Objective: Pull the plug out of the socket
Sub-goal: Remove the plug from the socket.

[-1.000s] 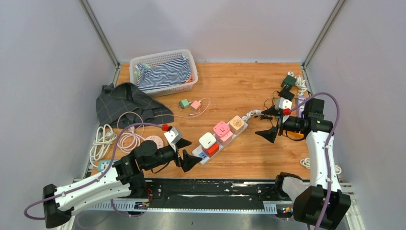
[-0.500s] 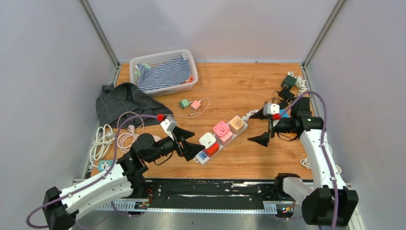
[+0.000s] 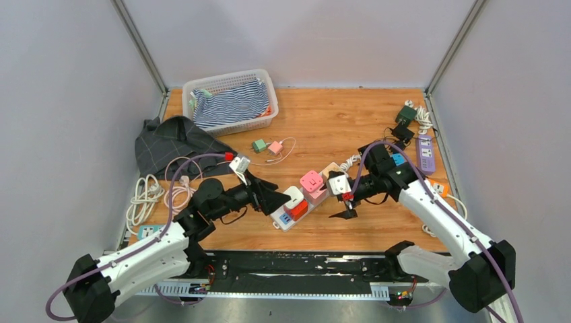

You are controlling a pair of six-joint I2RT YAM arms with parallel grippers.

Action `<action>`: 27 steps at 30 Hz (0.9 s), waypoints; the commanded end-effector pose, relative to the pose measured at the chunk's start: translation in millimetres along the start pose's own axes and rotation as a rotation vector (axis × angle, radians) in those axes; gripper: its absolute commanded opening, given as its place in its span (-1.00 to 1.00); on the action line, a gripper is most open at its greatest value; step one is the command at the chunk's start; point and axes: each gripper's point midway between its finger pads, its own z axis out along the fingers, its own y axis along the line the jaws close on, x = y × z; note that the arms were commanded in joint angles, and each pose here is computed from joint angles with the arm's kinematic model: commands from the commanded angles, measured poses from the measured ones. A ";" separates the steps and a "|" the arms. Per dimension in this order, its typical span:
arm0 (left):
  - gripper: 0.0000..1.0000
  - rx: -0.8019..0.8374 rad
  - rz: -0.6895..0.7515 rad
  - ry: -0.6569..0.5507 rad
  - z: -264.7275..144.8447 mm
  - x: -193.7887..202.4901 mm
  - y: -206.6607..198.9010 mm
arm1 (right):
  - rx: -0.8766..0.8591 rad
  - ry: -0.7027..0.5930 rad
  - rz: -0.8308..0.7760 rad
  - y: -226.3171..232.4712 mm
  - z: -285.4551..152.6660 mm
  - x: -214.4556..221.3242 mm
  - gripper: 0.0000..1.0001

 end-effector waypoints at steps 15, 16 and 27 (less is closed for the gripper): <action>0.57 -0.175 -0.068 0.064 16.5 22.1 53.4 | -0.053 0.148 -0.128 4.8 54.0 12.4 0.22; 0.57 -0.175 -0.068 0.068 17.5 22.8 53.8 | -0.045 0.154 -0.136 3.6 55.9 12.1 0.19; 0.35 -0.138 -0.047 0.163 32.0 33.6 55.7 | -0.039 0.252 -0.214 6.0 79.8 30.1 0.09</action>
